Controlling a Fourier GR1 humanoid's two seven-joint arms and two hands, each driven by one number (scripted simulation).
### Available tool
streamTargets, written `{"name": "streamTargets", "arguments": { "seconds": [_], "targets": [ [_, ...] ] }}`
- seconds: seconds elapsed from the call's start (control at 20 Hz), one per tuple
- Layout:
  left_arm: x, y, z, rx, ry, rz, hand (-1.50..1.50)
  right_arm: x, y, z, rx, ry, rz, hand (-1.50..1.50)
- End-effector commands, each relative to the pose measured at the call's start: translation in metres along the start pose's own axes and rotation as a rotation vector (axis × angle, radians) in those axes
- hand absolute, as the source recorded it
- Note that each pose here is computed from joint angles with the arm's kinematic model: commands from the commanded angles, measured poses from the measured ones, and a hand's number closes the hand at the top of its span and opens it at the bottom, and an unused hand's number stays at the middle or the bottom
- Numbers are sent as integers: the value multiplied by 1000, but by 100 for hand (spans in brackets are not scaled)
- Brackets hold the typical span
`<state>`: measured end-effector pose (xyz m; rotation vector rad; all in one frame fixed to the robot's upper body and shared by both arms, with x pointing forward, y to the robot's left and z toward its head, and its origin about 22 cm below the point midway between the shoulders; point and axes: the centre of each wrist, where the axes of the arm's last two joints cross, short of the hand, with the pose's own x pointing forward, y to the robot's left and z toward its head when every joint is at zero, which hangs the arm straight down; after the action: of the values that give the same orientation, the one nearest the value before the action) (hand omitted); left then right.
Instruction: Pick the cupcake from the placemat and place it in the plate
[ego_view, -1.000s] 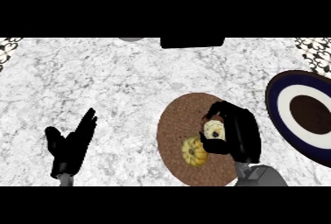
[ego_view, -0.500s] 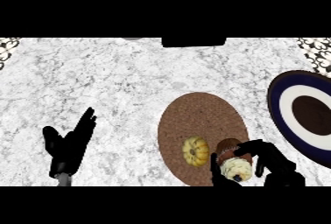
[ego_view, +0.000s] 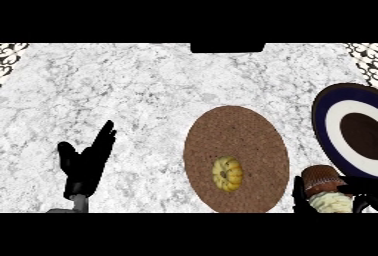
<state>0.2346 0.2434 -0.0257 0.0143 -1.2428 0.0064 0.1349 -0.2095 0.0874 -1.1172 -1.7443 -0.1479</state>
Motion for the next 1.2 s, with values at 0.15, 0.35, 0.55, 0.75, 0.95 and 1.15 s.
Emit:
{"name": "streamTargets", "arguments": {
  "seconds": [0.15, 0.35, 0.55, 0.75, 0.95, 1.15],
  "targets": [
    [-8, -8, 2, 9, 59, -18, 0, -56, -21, -56, -182, 27, 66, 150],
    [-17, -25, 3, -14, 50, -2, 0, -88, -20, -101, -264, 44, 92, 150],
    [1, -10, -10, -18, 48, -7, 0, -113, -20, -143, -254, 52, 81, 150],
    [-2, 3, -9, -2, 51, 2, 0, -133, -39, -186, -272, 47, 44, 150],
    [-2, 2, -5, -18, 41, -4, 0, -175, -24, -196, -253, 54, 49, 150],
    [4, -25, -9, -62, 36, -14, 0, -209, -45, -198, -53, 265, 264, -150]
  ]
}}
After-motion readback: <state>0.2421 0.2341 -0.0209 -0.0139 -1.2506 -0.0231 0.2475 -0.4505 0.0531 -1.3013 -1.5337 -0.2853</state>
